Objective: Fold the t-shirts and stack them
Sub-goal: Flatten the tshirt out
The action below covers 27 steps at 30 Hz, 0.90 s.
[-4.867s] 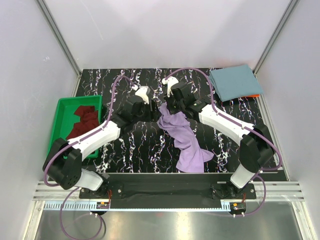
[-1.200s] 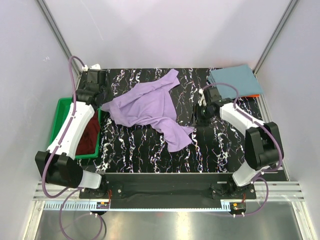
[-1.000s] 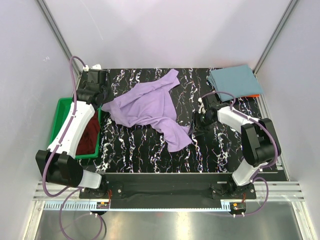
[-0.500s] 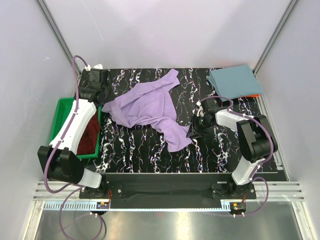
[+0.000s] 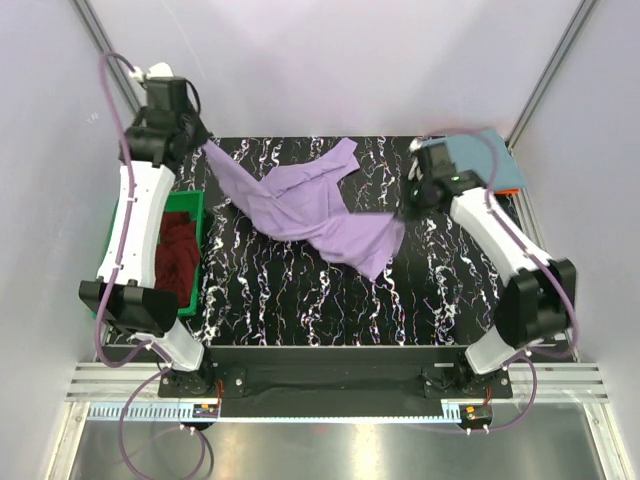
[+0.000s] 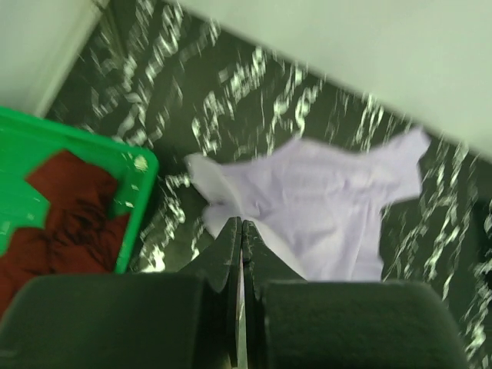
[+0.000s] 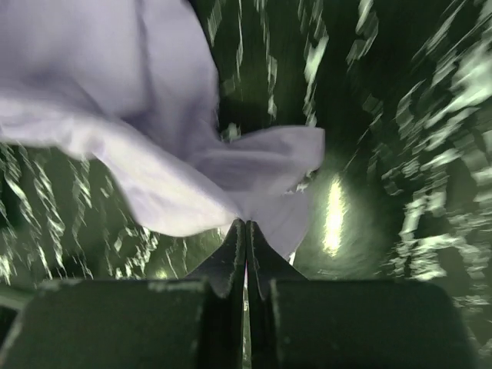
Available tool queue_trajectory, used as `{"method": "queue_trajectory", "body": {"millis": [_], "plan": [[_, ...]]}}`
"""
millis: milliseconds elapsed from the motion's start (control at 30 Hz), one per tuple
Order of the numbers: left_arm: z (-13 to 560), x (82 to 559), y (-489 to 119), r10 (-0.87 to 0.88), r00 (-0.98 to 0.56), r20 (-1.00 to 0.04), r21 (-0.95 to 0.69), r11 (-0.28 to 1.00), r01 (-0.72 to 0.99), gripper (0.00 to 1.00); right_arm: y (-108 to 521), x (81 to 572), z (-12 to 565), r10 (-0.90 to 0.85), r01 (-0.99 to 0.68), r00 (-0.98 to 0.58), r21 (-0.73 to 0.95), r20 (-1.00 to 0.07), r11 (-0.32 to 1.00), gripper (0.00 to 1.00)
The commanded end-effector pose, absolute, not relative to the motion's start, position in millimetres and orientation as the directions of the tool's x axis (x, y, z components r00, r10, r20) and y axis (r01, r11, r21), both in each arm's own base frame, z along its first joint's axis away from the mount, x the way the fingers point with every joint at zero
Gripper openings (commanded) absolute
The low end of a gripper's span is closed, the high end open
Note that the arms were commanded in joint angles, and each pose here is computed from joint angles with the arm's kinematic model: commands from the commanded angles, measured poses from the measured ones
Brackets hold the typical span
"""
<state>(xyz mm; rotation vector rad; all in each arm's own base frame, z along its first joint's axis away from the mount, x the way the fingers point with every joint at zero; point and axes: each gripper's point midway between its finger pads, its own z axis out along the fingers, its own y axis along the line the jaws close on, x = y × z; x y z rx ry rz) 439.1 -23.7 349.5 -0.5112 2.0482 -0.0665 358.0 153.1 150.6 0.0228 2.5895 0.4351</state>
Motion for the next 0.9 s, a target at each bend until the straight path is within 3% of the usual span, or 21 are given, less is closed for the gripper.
{"method": "queue_trajectory", "body": {"millis": [0, 200, 400, 467, 533, 700, 767, 867], "plan": [[389.2, 422.5, 7.1, -0.389, -0.34, -0.857, -0.245, 0.885, -0.396, 0.0, 108.0, 350.3, 206.3, 0.076, -0.003, -0.808, 0.133, -0.584, 0.991, 0.0], [362.3, 412.8, 8.5, -0.399, -0.391, -0.83, -0.242, 0.888, -0.391, 0.0, 94.3, 331.7, 217.8, 0.092, 0.034, -0.793, 0.107, -0.602, 0.994, 0.0], [311.8, 397.6, 21.5, -0.404, -0.464, -0.788, -0.201, 0.882, -0.426, 0.0, 122.8, 276.0, 162.3, 0.126, -0.012, -0.88, 0.288, -0.458, 0.958, 0.0], [302.3, 396.7, 26.5, -0.406, -0.467, -0.785, -0.198, 0.88, -0.433, 0.0, 148.8, 262.9, 159.8, 0.137, -0.064, -0.89, 0.416, -0.436, 0.907, 0.06], [289.2, 396.1, 32.4, -0.415, -0.485, -0.77, -0.192, 0.875, -0.444, 0.0, 163.2, 242.7, 139.5, 0.115, -0.074, -0.93, 0.483, -0.349, 0.872, 0.15], [279.7, 396.9, 50.8, -0.421, -0.49, -0.763, -0.165, 0.86, -0.483, 0.0, 163.1, 232.4, 115.5, 0.041, -0.085, -0.959, 0.424, -0.28, 0.902, 0.35], [276.8, 396.5, 56.5, -0.429, -0.486, -0.761, -0.163, 0.852, -0.497, 0.0, 158.5, 239.9, 114.4, 0.056, -0.065, -0.955, 0.388, -0.292, 0.919, 0.46], [276.0, 398.9, 58.5, -0.438, -0.477, -0.762, -0.177, 0.849, -0.497, 0.0, 146.9, 263.2, 114.7, 0.091, -0.021, -0.935, 0.308, -0.343, 0.951, 0.53]]}}
